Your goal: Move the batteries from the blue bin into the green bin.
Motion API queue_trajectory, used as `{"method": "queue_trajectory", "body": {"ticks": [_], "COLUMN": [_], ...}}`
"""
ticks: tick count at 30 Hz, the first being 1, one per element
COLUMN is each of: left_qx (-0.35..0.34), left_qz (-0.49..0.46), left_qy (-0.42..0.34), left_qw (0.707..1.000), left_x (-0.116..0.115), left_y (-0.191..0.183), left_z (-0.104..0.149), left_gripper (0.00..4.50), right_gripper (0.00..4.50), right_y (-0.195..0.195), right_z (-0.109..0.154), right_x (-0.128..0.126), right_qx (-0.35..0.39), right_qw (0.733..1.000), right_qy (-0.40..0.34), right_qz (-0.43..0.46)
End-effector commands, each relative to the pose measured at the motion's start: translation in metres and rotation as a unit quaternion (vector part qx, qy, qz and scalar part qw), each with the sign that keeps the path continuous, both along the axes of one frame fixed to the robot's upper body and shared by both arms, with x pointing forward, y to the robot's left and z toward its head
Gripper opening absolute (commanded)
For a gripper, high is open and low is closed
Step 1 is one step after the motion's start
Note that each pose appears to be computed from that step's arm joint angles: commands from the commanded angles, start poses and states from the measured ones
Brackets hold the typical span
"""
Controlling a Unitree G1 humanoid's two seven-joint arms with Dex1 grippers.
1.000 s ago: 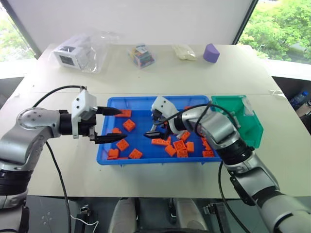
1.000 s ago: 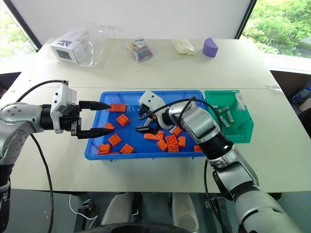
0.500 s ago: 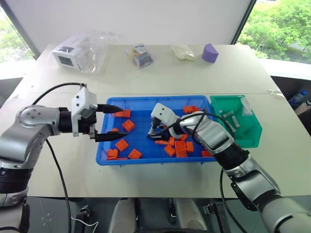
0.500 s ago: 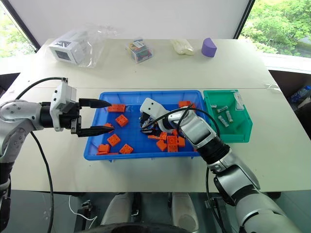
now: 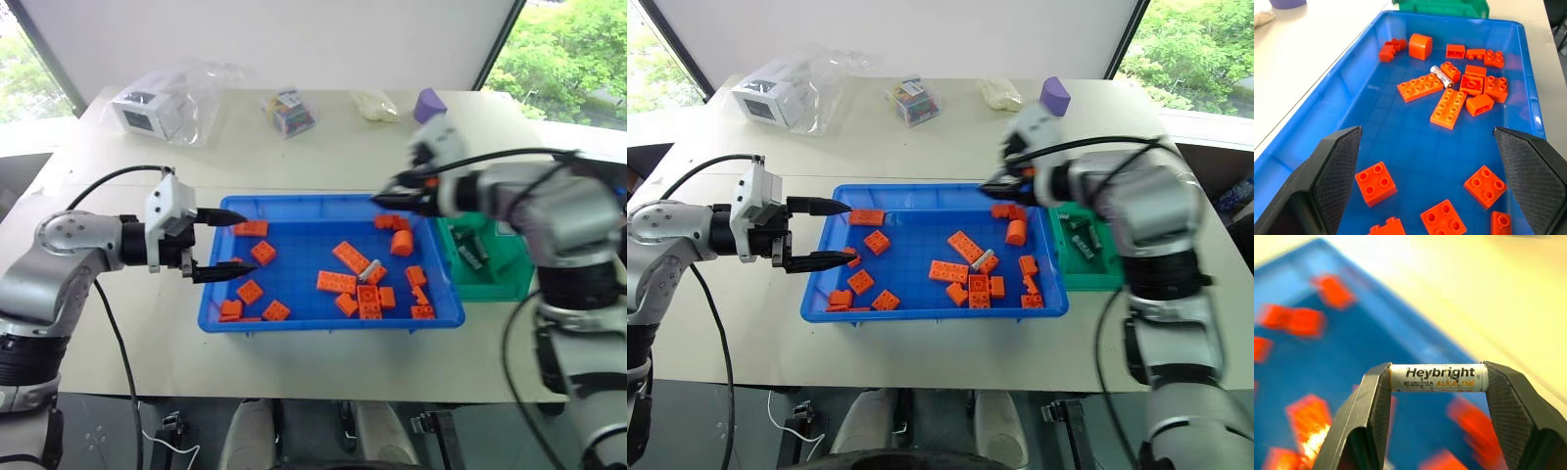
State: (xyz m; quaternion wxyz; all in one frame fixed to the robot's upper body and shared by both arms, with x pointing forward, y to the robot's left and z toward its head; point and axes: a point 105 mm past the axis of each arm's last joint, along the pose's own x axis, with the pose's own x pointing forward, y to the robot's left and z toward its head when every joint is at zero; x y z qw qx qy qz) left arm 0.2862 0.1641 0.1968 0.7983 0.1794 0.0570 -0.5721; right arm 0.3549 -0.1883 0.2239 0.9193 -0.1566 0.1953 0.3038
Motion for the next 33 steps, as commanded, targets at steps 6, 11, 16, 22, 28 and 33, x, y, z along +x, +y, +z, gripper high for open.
{"method": "queue_trajectory", "body": {"ticks": [6,11,16,22,28,33], "left_qx": [-0.002,-0.004,-0.004,-0.002,-0.001,0.001], "left_qz": [-0.024,-0.034,-0.035,-0.031,-0.02,-0.011], "left_qy": [-0.021,-0.026,-0.029,-0.032,-0.033,-0.032], "left_qw": [0.999,0.999,0.999,0.999,0.999,0.999], "left_x": [0.006,0.009,0.011,0.009,0.004,0.002], "left_y": [-0.008,-0.013,-0.014,-0.012,-0.007,-0.004], "left_z": [0.006,0.007,0.008,0.008,0.009,0.009], "left_gripper": [4.5,4.5,4.5,4.5,4.5,4.5], "right_gripper": [3.3,4.49,4.49,4.49,4.49,4.49], "right_y": [-0.074,-0.062,-0.013,0.051,0.076,0.081], "right_z": [-0.005,0.0,0.011,-0.036,-0.07,-0.088], "right_x": [-0.021,-0.016,-0.012,-0.03,-0.034,-0.03], "right_qx": [-0.03,-0.037,-0.04,-0.064,-0.06,-0.065], "right_qw": [0.995,0.996,0.998,0.989,0.987,0.987], "right_qy": [0.007,-0.015,-0.038,0.014,0.06,0.078], "right_qz": [-0.1,-0.077,0.016,0.13,0.136,0.123]}}
